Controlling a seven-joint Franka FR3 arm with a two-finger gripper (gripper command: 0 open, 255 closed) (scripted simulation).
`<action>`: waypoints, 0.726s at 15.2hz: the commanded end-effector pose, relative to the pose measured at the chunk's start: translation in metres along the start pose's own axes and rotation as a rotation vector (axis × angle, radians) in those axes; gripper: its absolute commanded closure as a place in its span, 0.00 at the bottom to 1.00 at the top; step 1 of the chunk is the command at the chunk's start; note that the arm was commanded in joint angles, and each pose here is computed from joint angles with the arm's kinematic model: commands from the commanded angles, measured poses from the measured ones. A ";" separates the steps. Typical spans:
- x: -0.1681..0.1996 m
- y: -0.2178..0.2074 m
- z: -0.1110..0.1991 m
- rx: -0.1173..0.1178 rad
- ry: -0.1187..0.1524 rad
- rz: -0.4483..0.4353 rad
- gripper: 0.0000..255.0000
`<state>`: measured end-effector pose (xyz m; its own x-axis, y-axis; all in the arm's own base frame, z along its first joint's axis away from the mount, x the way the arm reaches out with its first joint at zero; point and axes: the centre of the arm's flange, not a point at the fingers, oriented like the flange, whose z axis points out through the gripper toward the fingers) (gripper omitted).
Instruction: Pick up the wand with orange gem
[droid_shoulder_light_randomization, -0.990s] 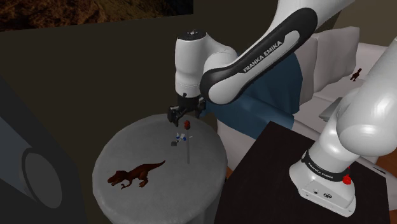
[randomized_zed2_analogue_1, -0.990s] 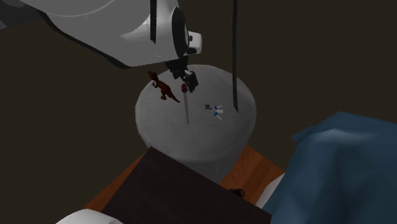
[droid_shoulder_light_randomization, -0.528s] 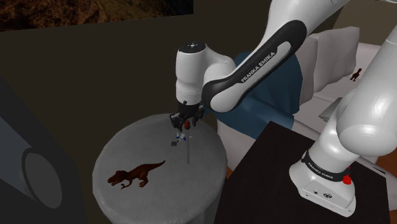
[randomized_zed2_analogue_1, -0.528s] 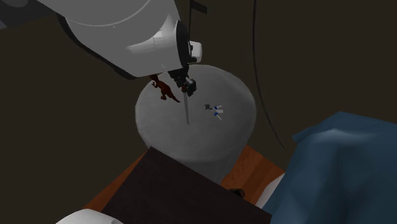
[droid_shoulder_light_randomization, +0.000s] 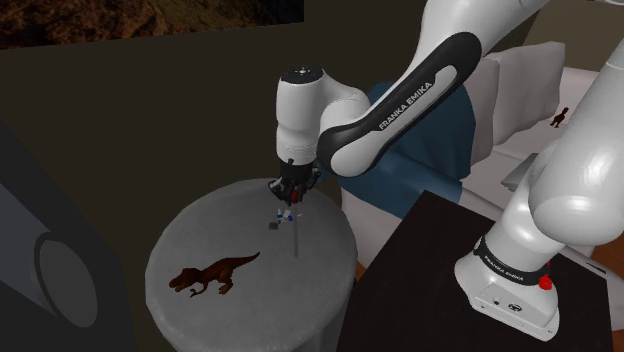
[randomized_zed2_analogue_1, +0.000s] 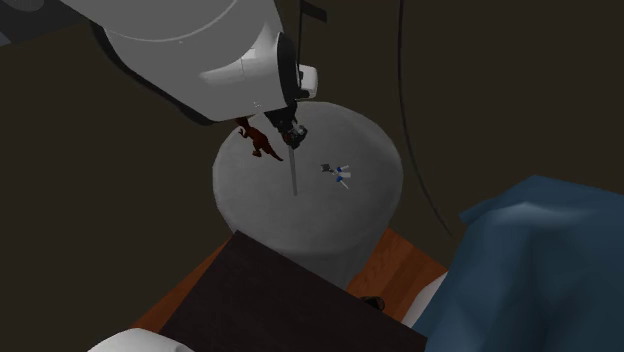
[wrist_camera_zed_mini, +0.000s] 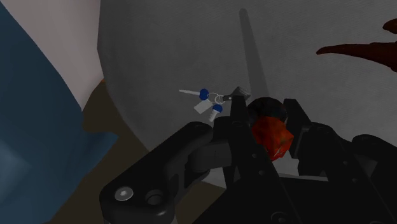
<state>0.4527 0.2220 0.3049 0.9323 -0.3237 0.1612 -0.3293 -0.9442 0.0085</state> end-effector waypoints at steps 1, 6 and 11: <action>0.000 0.000 0.001 -0.001 -0.001 0.000 1.00; 0.004 0.000 -0.025 -0.001 -0.001 0.000 1.00; 0.009 0.001 -0.052 -0.001 -0.001 0.000 1.00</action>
<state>0.4534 0.2215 0.3513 0.9324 -0.3236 0.1610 -0.3292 -0.9442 0.0091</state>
